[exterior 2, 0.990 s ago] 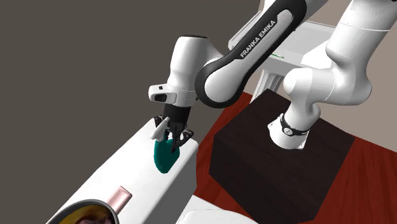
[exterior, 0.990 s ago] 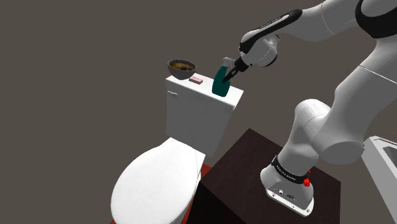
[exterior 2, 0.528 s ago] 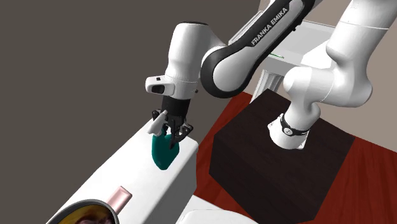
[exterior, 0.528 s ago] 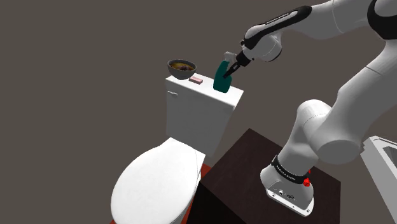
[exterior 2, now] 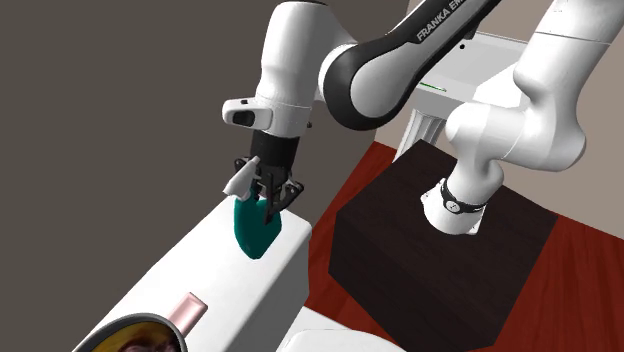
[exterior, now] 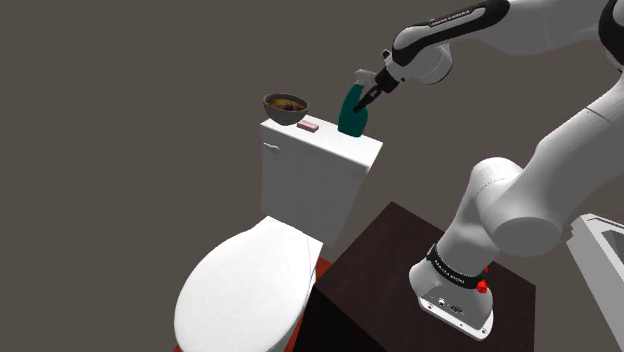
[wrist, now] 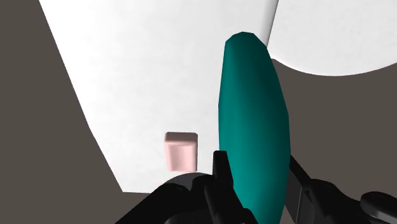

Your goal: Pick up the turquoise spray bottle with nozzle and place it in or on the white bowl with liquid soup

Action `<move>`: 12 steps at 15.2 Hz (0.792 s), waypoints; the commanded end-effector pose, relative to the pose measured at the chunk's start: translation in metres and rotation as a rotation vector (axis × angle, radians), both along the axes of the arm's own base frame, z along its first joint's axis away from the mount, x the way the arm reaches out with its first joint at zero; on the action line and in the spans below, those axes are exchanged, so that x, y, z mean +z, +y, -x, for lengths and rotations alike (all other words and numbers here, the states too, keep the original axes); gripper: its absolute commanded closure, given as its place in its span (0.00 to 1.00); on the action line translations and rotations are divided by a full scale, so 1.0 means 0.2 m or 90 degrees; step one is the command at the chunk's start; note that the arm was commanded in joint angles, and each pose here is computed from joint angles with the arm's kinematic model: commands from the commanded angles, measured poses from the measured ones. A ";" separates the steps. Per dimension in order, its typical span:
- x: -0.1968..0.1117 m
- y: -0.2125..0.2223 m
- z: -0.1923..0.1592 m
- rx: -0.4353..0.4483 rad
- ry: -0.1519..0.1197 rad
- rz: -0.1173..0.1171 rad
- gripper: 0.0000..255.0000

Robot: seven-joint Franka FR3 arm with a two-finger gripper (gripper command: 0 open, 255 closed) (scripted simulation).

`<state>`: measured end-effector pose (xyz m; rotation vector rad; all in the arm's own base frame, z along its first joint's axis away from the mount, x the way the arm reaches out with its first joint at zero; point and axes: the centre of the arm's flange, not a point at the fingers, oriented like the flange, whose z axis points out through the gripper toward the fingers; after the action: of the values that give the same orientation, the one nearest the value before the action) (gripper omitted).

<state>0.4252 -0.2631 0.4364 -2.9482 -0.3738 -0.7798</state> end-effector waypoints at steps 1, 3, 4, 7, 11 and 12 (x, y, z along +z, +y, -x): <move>0.06 0.00 0.00 0.000 0.000 0.000 1.00; 0.11 0.00 0.00 0.000 0.000 0.000 1.00; 0.14 0.00 0.00 0.000 0.000 0.000 1.00; 0.21 0.00 0.00 0.000 0.000 0.000 1.00; 0.32 0.00 0.00 0.000 0.000 0.000 1.00; 0.35 0.00 0.00 0.000 0.000 0.000 1.00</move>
<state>0.4250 -0.2637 0.5000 -2.9485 -0.3738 -0.7795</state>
